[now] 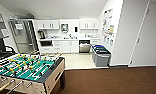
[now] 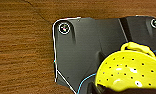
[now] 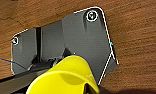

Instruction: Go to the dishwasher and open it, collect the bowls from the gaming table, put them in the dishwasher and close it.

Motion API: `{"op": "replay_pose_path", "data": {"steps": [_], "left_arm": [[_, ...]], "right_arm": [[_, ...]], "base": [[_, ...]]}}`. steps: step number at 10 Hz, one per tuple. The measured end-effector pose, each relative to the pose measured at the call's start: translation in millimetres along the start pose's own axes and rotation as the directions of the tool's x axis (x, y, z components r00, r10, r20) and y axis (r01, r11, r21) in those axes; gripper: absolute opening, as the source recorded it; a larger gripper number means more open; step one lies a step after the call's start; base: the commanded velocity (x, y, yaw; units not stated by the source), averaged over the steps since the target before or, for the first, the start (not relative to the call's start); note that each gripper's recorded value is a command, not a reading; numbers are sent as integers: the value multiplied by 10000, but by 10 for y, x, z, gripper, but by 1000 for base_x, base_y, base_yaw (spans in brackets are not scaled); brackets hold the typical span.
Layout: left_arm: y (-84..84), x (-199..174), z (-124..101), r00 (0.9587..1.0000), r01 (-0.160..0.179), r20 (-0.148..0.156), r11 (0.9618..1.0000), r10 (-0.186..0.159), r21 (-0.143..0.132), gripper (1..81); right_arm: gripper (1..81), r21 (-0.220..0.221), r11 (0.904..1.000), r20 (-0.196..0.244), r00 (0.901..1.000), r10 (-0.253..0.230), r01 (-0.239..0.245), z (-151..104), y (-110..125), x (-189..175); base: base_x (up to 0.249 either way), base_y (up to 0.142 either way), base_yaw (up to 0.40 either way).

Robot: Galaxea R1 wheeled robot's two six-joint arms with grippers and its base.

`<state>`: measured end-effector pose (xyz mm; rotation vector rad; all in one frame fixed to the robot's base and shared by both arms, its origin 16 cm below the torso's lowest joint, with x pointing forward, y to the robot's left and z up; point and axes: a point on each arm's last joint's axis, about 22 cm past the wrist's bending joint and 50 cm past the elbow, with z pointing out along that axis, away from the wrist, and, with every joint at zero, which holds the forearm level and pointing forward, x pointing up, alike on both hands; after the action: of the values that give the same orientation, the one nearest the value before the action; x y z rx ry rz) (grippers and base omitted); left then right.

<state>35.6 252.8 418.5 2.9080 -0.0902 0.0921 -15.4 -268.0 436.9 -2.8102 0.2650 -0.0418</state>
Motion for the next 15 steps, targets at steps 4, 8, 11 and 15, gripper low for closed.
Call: {"op": "replay_pose_path", "data": {"steps": [4,8,11,15], "left_arm": [[0,13,1,10000,-5,-13,10000,5,-2,10],[22,-10,6,10000,0,33,10000,0,-26,10],[29,-13,8,10000,2,46,10000,-2,-36,10],[-1,3,1,10000,-8,29,10000,8,2,10]], "right_arm": [[10,21,10000,-39,10000,-11,11,3,-15,37],[10,-9,10000,-11,10000,-14,13,-5,7,29],[10,-24,10000,-13,10000,-14,13,-8,17,35],[10,5,10000,66,10000,-17,17,0,-7,22]], "base": [[181,-77,0],[181,-75,0],[181,-20,0],[181,0,0]]}}
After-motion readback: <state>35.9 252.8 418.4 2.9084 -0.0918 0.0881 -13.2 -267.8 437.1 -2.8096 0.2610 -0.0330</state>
